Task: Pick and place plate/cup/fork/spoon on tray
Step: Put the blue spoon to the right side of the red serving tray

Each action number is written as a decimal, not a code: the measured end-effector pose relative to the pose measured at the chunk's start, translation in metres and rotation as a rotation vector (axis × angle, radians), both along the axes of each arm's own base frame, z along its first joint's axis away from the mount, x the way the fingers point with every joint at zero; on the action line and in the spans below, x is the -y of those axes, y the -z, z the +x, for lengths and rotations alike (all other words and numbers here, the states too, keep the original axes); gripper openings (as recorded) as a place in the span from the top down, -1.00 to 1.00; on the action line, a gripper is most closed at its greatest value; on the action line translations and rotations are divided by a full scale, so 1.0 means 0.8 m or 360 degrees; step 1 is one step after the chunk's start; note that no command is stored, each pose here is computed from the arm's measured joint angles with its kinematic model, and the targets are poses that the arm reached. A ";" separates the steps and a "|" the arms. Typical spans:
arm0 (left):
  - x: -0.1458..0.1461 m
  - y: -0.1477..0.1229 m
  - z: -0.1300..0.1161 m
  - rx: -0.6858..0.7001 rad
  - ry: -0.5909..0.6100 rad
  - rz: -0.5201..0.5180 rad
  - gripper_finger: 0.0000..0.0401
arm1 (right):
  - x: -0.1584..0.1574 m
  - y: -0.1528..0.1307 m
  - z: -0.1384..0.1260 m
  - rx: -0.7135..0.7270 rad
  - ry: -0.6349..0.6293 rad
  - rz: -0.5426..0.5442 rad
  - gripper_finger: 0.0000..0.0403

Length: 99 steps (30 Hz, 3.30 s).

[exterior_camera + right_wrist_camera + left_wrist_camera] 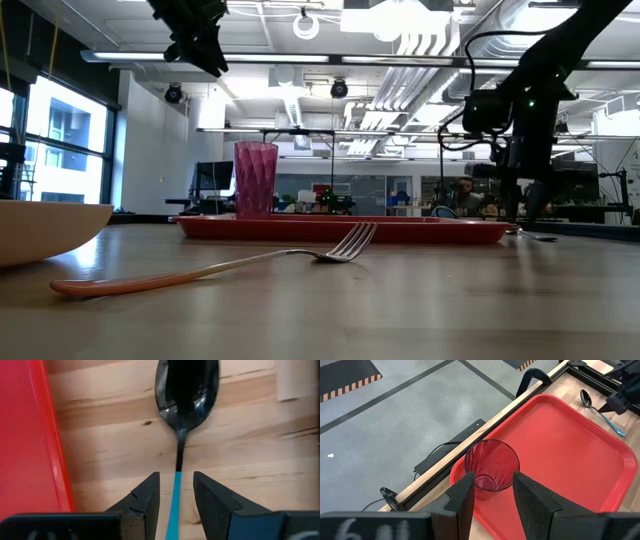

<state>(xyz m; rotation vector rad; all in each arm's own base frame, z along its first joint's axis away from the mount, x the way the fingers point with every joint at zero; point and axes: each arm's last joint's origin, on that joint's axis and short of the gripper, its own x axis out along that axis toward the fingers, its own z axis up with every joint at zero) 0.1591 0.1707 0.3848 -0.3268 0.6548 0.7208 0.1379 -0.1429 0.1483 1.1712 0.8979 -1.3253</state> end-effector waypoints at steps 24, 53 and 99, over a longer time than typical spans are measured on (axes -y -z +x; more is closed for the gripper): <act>0.000 0.000 0.000 0.0000 0.0000 -0.0001 0.38 | 0.011 0.014 0.011 -0.0072 -0.0013 0.0065 0.95; 0.000 0.000 0.000 0.0000 -0.0001 -0.0001 0.38 | -0.013 -0.091 0.037 0.0845 -0.0008 -0.0565 1.00; 0.000 0.000 0.000 0.0001 -0.0002 -0.0001 0.38 | 0.009 -0.030 0.152 0.0043 -0.0235 0.0096 1.00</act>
